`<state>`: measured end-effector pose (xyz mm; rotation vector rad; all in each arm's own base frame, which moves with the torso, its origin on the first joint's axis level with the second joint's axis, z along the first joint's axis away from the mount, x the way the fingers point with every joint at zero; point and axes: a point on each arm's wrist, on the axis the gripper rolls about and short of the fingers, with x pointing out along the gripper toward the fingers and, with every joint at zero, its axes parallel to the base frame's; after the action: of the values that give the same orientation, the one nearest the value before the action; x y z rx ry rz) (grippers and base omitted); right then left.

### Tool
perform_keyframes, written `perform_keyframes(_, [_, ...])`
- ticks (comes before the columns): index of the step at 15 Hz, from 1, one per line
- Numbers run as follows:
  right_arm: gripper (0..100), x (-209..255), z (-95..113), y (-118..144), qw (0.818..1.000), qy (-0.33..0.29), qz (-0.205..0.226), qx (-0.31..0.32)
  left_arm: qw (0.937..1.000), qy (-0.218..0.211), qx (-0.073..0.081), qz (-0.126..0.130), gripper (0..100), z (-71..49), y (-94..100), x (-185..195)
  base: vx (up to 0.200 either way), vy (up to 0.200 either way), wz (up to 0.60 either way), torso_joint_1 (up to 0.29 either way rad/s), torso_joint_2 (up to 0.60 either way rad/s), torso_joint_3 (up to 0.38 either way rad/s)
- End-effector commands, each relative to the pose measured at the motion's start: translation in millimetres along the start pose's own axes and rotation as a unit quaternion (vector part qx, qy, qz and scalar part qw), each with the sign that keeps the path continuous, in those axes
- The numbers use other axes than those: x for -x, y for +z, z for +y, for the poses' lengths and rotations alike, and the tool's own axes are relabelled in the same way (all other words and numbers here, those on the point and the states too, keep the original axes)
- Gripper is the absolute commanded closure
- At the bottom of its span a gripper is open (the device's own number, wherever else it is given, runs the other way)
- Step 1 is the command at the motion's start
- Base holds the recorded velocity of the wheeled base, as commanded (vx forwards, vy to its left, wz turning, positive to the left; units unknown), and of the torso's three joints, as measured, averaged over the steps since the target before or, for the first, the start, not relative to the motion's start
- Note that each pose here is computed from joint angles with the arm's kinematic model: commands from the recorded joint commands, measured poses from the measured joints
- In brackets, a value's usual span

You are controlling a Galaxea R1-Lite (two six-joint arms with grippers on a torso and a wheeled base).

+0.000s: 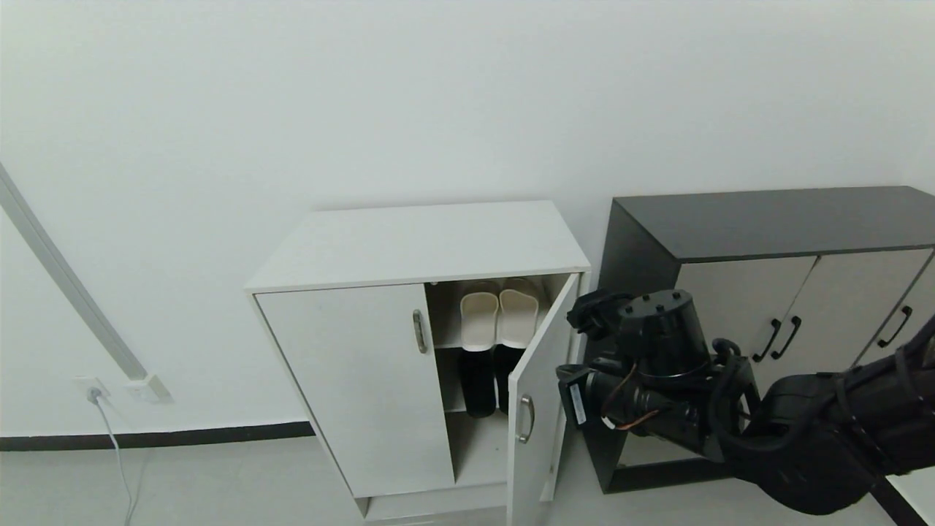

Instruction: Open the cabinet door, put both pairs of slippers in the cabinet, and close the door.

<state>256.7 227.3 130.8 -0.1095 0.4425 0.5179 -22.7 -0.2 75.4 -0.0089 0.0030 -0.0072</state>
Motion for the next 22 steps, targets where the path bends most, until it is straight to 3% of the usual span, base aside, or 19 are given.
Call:
perform_keyframes(1, [100, -24.4, -1.2, -10.1, 1.0, -0.007, 0.006, -0.002, 1.0, 0.001, 0.0, 0.0, 100, 0.0, 0.0, 0.0, 0.0, 0.0, 0.0, 0.0, 0.0, 0.0])
perform_keyframes(13, [100, -97.2, -7.6, -5.2, 0.996, -0.017, -0.08, -0.024, 1.0, 0.001, 0.001, 0.0, 100, 0.0, 0.0, 0.0, 0.0, 0.0, 0.0, 0.0, 0.0, 0.0])
perform_keyframes(22, [100, -148.1, -35.1, 6.5, 0.99, -0.048, -0.126, -0.042, 1.0, 0.001, 0.001, 0.0, 100, 0.0, 0.0, 0.0, 0.0, 0.0, 0.0, 0.0, 0.0, 0.0])
